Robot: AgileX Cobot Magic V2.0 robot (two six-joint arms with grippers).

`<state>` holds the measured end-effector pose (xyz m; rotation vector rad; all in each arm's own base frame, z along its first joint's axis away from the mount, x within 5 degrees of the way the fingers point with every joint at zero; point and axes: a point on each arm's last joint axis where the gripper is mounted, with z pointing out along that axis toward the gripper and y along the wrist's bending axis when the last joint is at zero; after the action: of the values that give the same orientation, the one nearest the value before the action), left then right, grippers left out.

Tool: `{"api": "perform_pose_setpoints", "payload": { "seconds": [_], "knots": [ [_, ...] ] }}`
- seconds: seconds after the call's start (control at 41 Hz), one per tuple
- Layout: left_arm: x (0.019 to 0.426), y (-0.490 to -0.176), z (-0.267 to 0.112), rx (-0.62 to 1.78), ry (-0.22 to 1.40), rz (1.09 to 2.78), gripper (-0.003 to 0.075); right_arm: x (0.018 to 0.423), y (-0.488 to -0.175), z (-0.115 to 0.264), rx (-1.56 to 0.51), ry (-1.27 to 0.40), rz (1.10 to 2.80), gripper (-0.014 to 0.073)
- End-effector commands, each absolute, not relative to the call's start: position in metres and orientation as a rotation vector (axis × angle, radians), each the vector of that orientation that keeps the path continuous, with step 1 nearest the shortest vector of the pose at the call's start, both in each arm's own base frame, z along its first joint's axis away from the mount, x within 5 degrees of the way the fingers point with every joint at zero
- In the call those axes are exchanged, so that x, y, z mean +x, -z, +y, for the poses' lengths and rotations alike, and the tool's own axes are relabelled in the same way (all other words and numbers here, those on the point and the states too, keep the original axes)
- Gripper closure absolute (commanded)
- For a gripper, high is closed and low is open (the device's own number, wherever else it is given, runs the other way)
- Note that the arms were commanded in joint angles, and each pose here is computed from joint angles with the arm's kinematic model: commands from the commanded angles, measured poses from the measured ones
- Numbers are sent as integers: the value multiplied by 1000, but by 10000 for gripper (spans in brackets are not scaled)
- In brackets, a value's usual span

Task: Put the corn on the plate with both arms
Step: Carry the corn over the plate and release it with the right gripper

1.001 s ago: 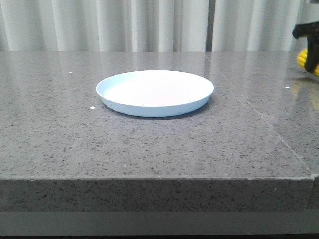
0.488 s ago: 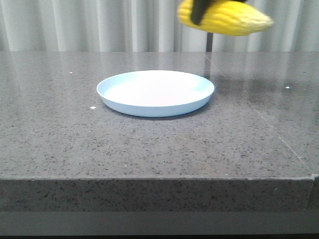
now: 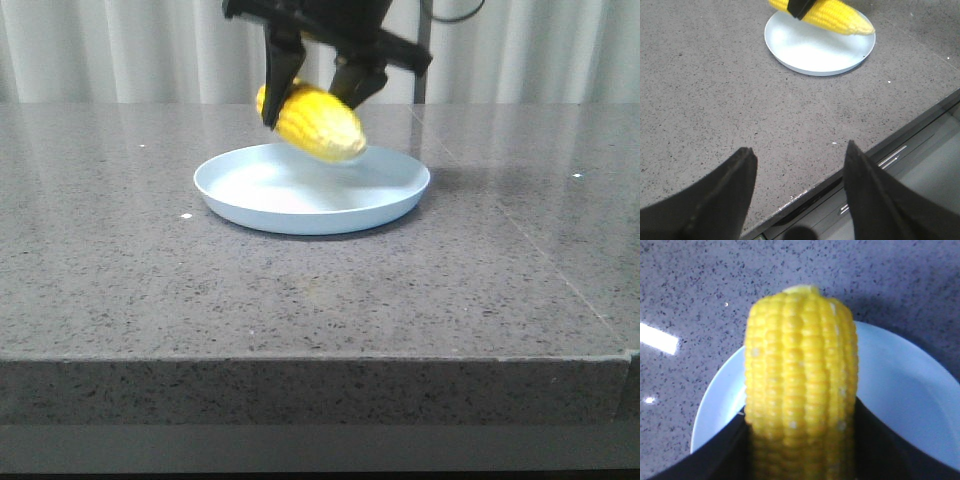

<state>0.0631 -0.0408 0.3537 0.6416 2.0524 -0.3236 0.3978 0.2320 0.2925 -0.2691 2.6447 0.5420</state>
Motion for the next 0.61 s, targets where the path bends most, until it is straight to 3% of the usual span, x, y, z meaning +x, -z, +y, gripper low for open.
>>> {"api": "perform_pose_setpoints", "payload": {
  "seconds": [0.0,0.147,0.342,0.586],
  "knots": [
    [65,-366,-44,619,365,1966,331,396,-325,231,-243,-605,2518,128],
    [65,-366,-44,619,365,1966,331,395,-329,230,-248,-597,2507,-67],
    [65,-366,-44,619,365,1966,331,385,-353,224,-363,-553,2446,-59],
    [65,-366,-44,619,365,1966,331,334,-420,210,-603,-446,2260,-59]
  ]
}}
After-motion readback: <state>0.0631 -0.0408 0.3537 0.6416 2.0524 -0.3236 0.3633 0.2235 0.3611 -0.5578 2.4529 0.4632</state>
